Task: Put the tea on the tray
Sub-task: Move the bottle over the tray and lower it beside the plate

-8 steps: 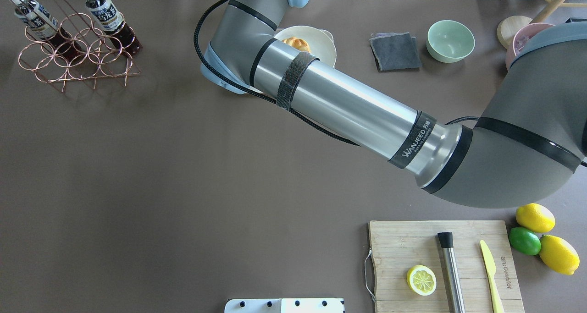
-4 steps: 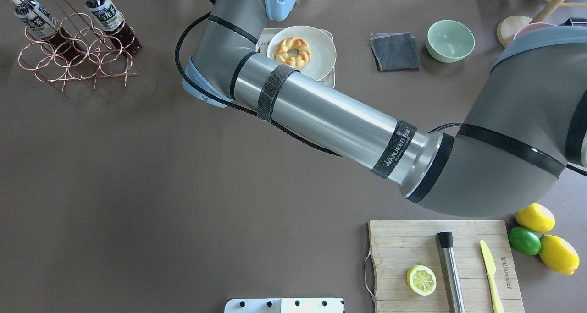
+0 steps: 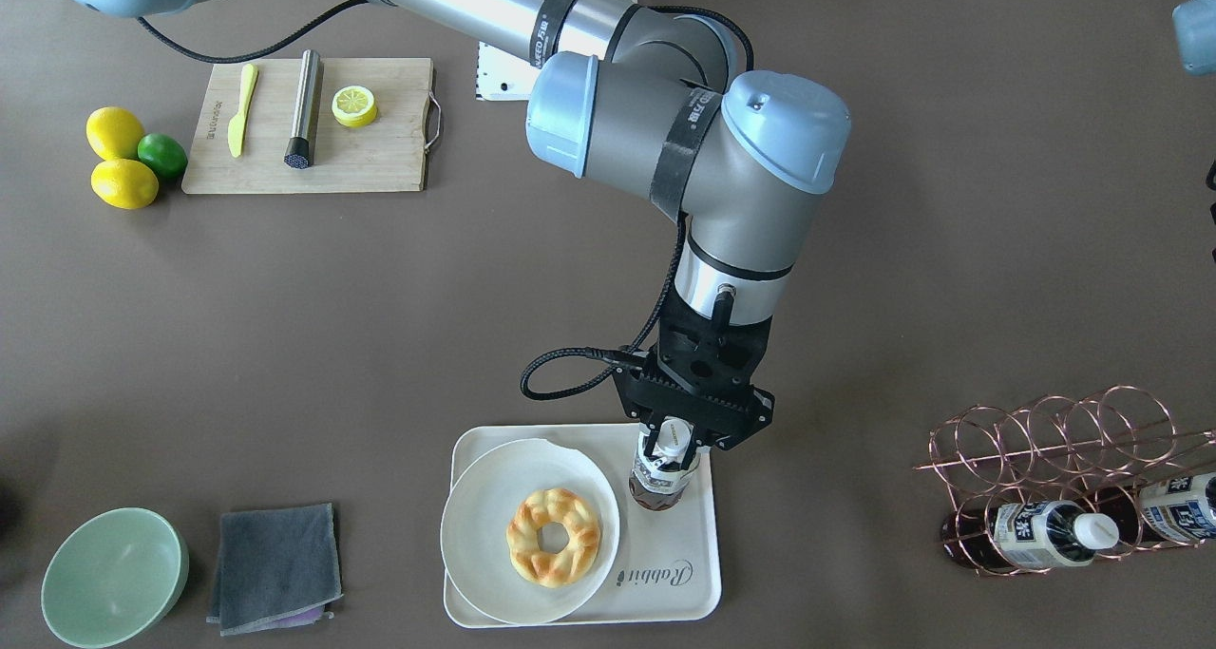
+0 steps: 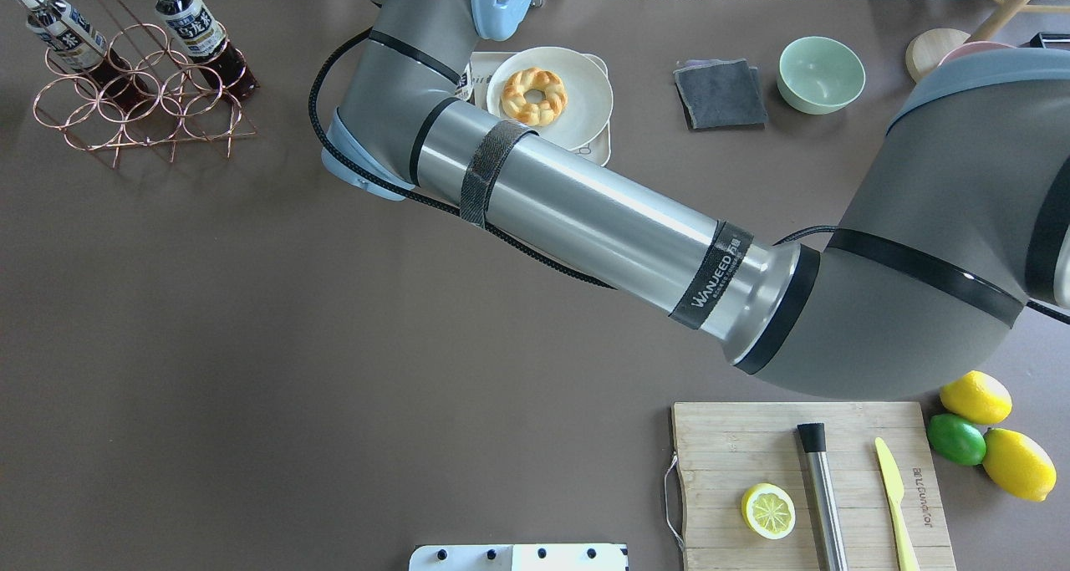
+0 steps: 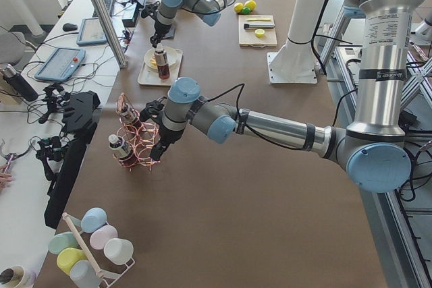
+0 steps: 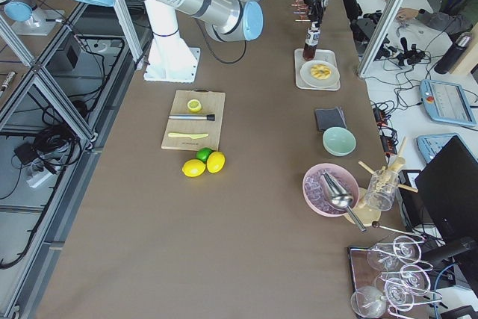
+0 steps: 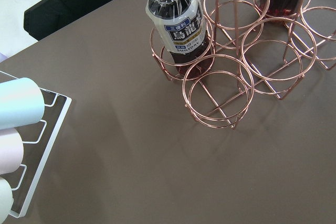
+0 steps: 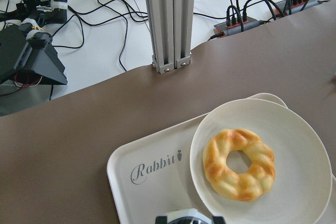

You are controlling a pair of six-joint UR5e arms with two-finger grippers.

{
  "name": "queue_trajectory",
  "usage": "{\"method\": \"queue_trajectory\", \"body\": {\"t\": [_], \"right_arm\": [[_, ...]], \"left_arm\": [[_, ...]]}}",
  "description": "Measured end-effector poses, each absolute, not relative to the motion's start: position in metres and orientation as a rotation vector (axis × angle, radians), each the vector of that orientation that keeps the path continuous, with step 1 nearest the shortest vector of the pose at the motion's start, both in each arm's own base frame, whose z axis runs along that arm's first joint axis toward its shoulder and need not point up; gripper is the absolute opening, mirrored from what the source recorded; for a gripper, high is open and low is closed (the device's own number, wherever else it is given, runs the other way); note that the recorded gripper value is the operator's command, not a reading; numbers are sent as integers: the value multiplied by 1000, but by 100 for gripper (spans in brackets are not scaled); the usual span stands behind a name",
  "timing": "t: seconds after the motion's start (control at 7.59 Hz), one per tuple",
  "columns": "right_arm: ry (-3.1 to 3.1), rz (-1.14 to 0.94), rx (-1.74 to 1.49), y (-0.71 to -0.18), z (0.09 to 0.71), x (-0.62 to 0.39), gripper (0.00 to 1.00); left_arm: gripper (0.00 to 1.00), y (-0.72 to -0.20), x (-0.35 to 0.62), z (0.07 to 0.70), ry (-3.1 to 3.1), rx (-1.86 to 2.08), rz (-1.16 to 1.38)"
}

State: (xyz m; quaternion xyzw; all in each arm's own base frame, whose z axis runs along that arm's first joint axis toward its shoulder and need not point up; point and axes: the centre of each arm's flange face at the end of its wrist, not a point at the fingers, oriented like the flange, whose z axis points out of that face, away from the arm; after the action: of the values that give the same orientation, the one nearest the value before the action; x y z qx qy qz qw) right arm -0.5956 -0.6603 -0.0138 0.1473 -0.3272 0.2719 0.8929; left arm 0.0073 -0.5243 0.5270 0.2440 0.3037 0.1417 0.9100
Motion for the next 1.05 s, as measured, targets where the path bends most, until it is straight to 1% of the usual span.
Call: {"method": "queue_trajectory", "body": {"t": [0.4,0.53,0.66,0.79,1.05], "right_arm": [[-661,562,315,-660,-8,-600,0],[-658,560,319,-659,-7,-602,2],[-654,557,324,-657,-7,-604,67],[-649,547,334,-656,-7,-605,99],[-643,534,345,-655,-6,-607,100]], "left_arm": [[98,-524,7,527,626,503,292],[98,-525,7,527,626,504,292],[98,-525,7,527,626,504,292],[98,-525,7,527,626,504,292],[98,-525,7,527,626,504,292]]}}
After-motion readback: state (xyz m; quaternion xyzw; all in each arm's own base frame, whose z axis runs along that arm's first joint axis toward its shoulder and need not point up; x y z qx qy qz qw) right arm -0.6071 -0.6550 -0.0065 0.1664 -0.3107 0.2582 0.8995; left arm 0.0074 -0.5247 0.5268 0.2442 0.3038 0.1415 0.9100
